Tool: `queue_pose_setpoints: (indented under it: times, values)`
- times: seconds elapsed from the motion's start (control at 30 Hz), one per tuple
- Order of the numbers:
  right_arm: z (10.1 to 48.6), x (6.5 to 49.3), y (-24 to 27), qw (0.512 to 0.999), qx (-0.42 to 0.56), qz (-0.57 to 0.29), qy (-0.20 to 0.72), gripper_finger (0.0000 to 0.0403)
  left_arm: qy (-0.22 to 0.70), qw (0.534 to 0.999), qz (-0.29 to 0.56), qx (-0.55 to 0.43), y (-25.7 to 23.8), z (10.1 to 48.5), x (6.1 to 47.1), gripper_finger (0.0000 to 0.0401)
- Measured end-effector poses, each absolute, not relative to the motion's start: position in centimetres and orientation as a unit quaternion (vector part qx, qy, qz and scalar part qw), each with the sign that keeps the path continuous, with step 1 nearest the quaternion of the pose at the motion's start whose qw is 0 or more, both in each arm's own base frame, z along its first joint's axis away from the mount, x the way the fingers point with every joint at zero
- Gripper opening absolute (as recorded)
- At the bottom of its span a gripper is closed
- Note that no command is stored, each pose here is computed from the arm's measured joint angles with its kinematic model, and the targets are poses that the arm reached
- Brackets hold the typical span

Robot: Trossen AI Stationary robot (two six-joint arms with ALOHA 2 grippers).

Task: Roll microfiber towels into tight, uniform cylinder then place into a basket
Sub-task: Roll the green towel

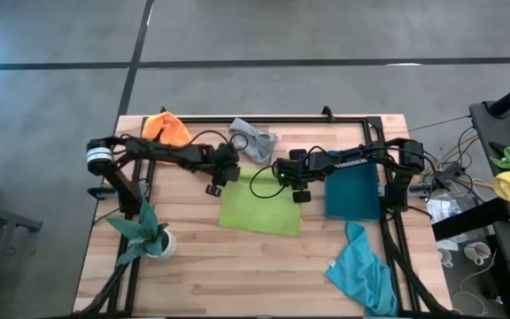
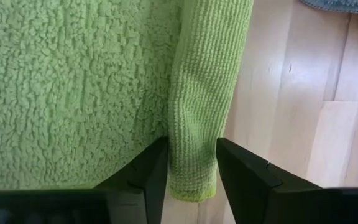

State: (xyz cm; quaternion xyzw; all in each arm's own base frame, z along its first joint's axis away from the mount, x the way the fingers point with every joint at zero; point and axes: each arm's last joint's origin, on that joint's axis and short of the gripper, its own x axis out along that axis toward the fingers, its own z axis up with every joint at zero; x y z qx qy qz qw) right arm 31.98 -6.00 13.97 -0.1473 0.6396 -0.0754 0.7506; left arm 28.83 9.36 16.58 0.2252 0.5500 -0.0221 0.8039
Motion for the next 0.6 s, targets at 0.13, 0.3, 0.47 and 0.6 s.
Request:
queue_pose_setpoints:
  times: [0.13, 0.3, 0.47, 0.6]
  values:
    - [14.0, 31.9, -6.0, 0.750, -0.145, -0.077, 0.640, 0.0135, 0.557, 0.801, -0.020, 0.220, 9.7, 18.0, 28.8, 0.0180]
    - [14.0, 31.9, -5.9, 0.747, -0.148, -0.073, 0.644, 0.0135, 0.528, 0.828, 0.001, 0.187, 11.2, 19.4, 28.5, 0.0196]
    - [14.0, 31.9, -5.9, 0.748, -0.146, -0.076, 0.643, 0.0135, 0.499, 0.856, 0.059, 0.123, 14.1, 18.2, 28.6, 0.0188]
    - [14.0, 31.9, -5.8, 0.750, -0.142, -0.071, 0.642, 0.0135, 0.529, 0.844, 0.039, 0.080, 14.8, 16.3, 28.3, 0.0188]
